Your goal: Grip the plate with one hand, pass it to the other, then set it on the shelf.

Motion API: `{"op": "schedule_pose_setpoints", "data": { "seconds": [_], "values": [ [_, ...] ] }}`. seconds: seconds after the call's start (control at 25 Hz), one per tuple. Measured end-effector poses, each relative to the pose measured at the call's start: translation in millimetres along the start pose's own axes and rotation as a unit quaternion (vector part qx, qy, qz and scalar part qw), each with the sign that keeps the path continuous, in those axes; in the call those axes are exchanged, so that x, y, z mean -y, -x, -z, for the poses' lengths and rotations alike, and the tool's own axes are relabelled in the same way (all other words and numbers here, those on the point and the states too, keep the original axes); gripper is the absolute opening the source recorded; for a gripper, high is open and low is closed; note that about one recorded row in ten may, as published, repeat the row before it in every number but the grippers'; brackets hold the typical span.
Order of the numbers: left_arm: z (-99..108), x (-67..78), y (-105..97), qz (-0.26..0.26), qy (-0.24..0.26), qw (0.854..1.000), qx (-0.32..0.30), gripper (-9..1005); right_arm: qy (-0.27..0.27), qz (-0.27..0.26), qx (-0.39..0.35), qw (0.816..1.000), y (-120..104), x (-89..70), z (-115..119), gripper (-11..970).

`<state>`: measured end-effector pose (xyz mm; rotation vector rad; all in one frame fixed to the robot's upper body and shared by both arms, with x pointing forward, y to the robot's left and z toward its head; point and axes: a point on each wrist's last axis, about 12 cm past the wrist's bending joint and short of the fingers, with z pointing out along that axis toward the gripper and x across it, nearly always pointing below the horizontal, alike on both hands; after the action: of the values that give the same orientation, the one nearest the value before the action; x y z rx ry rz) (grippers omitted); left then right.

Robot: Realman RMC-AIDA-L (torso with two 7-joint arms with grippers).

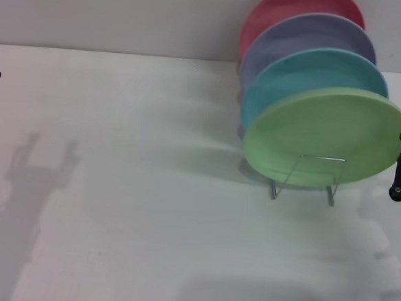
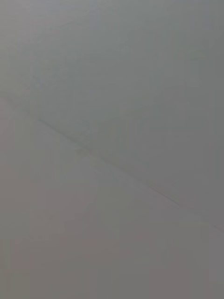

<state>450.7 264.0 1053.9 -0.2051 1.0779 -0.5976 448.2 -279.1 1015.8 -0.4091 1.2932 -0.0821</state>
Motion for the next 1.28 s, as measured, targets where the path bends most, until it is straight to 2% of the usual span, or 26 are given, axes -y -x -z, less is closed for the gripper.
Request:
{"op": "schedule_pose_setpoints", "data": {
  "seconds": [0.52, 0.76, 0.92, 1.12, 1.28],
  "values": [
    [-0.9, -1.3, 1.0, 0.002, -0.001, 1.0, 0.002, 849, -0.009, -0.012, -0.026, 1.0, -5.5, -0.7, 2.9, 24],
    [-2.5, -1.7, 1.3, 0.002, -0.003, 1.0, 0.003, 849, -0.008, -0.017, -0.021, 1.0, -4.3, -1.4, 2.5, 137],
    [-4.7, -2.9, 1.7, -0.002, -0.003, 1.0, 0.004, 849, -0.017, -0.028, 0.004, 0.999, 2.0, 0.8, 11.4, 212],
    [-8.0, -6.6, 0.3, -0.035, -0.005, 0.999, -0.003, 849, -0.066, -0.084, 0.065, 0.992, 16.2, 16.3, 41.3, 314],
    [-12.3, -6.2, -5.1, -0.093, -0.008, 0.995, -0.017, 850, -0.151, -0.156, 0.098, 0.971, 19.3, 45.6, 63.0, 408]
  ]
}}
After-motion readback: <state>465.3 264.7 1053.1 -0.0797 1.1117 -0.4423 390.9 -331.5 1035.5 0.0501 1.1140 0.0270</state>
